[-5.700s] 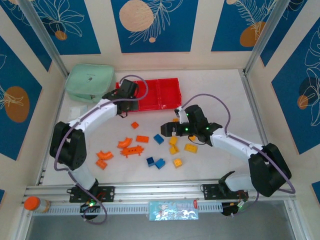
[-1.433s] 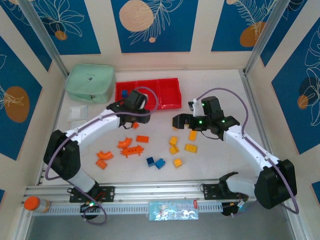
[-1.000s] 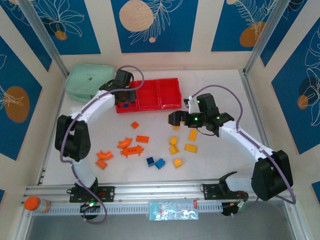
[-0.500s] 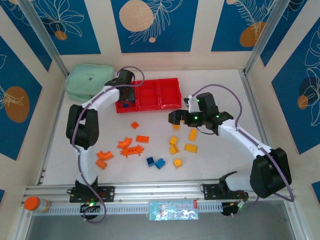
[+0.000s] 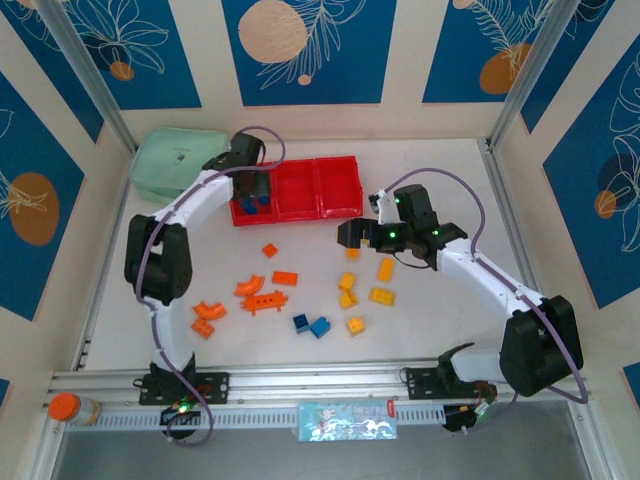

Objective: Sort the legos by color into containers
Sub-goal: Place the lego in the container, then pick up the lego from the middle-left of the table.

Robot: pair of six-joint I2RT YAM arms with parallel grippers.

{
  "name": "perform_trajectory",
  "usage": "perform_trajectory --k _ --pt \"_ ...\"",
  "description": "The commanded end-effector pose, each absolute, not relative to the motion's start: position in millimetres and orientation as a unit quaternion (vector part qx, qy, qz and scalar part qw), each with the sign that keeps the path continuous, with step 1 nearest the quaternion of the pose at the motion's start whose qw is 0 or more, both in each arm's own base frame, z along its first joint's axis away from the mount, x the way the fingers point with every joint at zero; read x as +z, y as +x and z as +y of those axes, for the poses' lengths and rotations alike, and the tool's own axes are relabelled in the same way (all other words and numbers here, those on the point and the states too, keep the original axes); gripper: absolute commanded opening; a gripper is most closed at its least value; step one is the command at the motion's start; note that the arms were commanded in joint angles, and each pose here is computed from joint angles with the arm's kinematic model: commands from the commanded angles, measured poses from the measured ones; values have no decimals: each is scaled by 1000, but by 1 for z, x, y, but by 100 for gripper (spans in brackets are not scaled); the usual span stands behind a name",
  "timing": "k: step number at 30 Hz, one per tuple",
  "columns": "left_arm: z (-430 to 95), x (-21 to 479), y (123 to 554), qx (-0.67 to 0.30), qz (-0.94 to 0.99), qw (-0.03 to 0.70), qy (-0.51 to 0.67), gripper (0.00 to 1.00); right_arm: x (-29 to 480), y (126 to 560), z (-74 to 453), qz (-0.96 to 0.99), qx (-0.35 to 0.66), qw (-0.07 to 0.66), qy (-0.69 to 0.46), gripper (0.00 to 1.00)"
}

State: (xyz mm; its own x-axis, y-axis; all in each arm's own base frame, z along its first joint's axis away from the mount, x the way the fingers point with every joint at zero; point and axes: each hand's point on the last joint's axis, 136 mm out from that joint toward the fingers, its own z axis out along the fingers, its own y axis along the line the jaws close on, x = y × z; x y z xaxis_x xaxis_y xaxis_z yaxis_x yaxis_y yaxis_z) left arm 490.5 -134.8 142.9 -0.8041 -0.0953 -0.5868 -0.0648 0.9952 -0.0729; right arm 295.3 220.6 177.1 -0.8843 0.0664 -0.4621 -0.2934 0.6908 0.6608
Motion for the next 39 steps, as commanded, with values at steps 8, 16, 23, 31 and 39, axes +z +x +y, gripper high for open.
perform_trajectory --k 8,16,23,31,39 --pt "-165 182 413 -143 942 302 -26 68 179 274 226 890 400 204 -81 99" --pt "-178 158 324 -157 952 258 -37 70 155 238 235 903 384 163 -102 99" --pt "-197 137 252 -171 958 224 -52 71 128 208 235 911 368 149 -108 99" --pt "-227 106 192 -177 968 172 -54 73 97 185 224 924 350 124 -94 99" --pt "-252 73 156 -153 980 123 -39 79 89 184 217 929 336 130 -88 99"
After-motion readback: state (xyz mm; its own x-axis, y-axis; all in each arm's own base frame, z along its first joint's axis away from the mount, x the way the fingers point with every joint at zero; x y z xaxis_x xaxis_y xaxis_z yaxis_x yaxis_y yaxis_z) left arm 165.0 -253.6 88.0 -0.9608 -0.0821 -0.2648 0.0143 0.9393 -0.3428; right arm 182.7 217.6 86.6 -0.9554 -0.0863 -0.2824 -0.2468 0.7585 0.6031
